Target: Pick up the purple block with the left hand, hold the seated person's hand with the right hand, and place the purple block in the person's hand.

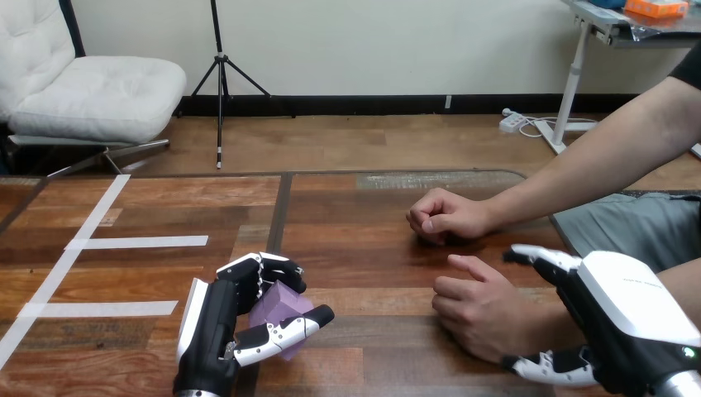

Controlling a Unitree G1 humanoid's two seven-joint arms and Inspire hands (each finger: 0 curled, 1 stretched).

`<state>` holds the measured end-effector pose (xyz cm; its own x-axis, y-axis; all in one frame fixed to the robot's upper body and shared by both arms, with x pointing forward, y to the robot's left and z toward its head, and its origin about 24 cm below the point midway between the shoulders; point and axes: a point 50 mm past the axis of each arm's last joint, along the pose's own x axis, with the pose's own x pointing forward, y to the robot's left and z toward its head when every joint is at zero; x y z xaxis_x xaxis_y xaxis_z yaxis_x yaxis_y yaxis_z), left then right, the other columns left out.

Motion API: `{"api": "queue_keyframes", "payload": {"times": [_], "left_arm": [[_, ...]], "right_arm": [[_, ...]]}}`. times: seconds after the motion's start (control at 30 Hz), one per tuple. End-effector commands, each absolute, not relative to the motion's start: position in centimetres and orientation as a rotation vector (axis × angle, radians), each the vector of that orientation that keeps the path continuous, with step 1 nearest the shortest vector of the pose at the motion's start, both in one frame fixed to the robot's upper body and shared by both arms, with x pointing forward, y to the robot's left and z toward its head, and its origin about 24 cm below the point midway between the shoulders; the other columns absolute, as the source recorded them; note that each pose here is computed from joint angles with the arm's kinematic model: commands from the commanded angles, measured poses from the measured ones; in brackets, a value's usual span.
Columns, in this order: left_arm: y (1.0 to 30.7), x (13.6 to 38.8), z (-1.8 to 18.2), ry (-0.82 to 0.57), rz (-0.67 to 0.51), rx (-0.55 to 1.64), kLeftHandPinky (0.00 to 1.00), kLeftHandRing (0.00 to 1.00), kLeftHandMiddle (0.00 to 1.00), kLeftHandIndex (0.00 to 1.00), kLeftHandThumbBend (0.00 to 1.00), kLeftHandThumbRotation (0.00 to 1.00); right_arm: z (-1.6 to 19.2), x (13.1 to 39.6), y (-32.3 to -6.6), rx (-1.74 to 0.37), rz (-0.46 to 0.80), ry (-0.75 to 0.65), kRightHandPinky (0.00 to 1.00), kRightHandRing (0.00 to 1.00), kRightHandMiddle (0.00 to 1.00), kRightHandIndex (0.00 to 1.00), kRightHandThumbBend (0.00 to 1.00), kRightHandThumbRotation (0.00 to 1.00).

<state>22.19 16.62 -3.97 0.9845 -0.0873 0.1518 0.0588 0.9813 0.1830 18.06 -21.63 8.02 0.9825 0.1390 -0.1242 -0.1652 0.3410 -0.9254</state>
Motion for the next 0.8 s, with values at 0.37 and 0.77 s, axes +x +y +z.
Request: {"api": "queue_keyframes", "payload": {"times": [0.37, 0.77], "left_arm": [[16.3, 23.5, -1.8, -0.286, -0.063, 0.145, 0.37, 0.44, 0.50, 0.50, 0.85, 0.13], [16.2, 23.4, -1.7, -0.292, -0.064, 0.147, 0.37, 0.45, 0.50, 0.50, 0.85, 0.13]], "right_arm": [[10.0, 20.9, -22.3, -1.410, 0.217, 0.057, 0.79, 0.80, 0.82, 0.80, 0.82, 0.14], [9.4, 22.1, -22.9, -1.502, 0.243, 0.123, 0.76, 0.79, 0.80, 0.79, 0.83, 0.12]]}}
